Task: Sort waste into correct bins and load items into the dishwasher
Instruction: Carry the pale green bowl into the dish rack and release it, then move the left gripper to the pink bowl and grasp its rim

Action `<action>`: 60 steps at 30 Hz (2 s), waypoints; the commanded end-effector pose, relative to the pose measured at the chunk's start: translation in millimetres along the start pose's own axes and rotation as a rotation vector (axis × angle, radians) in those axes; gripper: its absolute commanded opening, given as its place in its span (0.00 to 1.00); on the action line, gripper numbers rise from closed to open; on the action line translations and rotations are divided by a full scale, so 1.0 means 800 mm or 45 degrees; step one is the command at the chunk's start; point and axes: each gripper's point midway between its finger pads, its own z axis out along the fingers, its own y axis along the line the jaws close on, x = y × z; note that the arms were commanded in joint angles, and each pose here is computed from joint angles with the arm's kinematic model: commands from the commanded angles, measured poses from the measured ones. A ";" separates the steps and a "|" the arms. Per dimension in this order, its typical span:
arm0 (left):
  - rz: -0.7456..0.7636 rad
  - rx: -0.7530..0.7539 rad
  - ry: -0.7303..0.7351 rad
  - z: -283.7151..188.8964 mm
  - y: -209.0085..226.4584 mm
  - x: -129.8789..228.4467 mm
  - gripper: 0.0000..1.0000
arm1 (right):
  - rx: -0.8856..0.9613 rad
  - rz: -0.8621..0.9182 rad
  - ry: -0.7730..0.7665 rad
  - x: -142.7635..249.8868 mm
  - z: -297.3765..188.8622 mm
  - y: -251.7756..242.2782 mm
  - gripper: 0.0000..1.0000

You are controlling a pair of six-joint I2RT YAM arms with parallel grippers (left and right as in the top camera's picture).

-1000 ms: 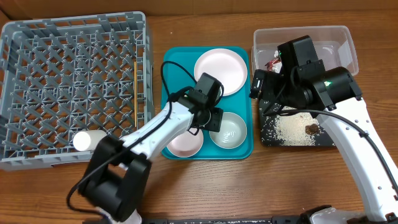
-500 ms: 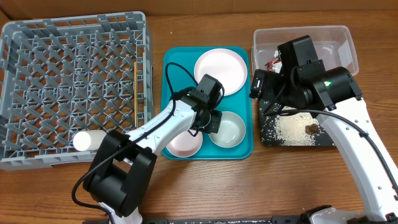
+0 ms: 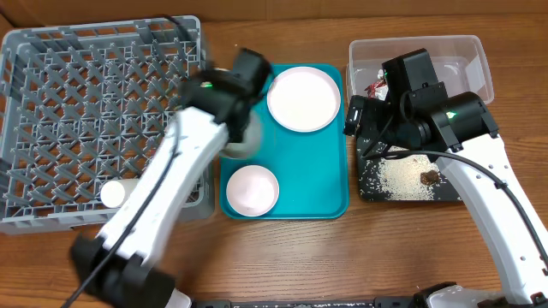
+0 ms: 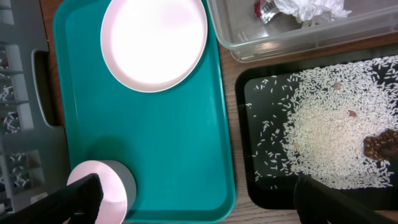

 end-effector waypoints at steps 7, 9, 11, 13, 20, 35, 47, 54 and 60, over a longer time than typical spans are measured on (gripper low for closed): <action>-0.174 -0.800 -0.299 -0.017 0.156 -0.041 0.04 | -0.003 0.006 -0.029 -0.006 -0.006 0.000 1.00; -0.203 -0.836 -0.258 0.005 0.165 -0.037 0.04 | -0.003 0.006 -0.029 -0.005 -0.006 0.000 1.00; -0.207 -0.882 -0.216 0.026 0.175 -0.033 0.04 | -0.003 0.006 -0.028 -0.005 -0.006 0.000 1.00; -0.202 -0.937 -0.170 0.045 0.187 -0.027 0.04 | -0.001 0.006 -0.025 -0.005 -0.006 0.000 1.00; -0.208 -0.969 -0.084 0.095 0.192 -0.029 0.04 | -0.001 0.006 -0.026 -0.005 -0.006 0.000 1.00; 0.076 -0.982 0.091 0.175 0.143 -0.021 0.04 | 0.001 0.007 -0.022 -0.004 -0.006 -0.001 1.00; 0.148 -0.918 0.064 0.170 0.106 -0.023 0.06 | 0.000 0.007 -0.024 -0.004 -0.006 0.000 1.00; 0.191 -0.846 0.060 0.165 0.079 -0.020 0.35 | 0.001 0.007 -0.023 -0.004 -0.006 0.000 1.00; 0.213 -0.771 0.027 0.157 0.050 -0.021 0.52 | 0.004 0.007 -0.016 -0.002 -0.006 -0.001 1.00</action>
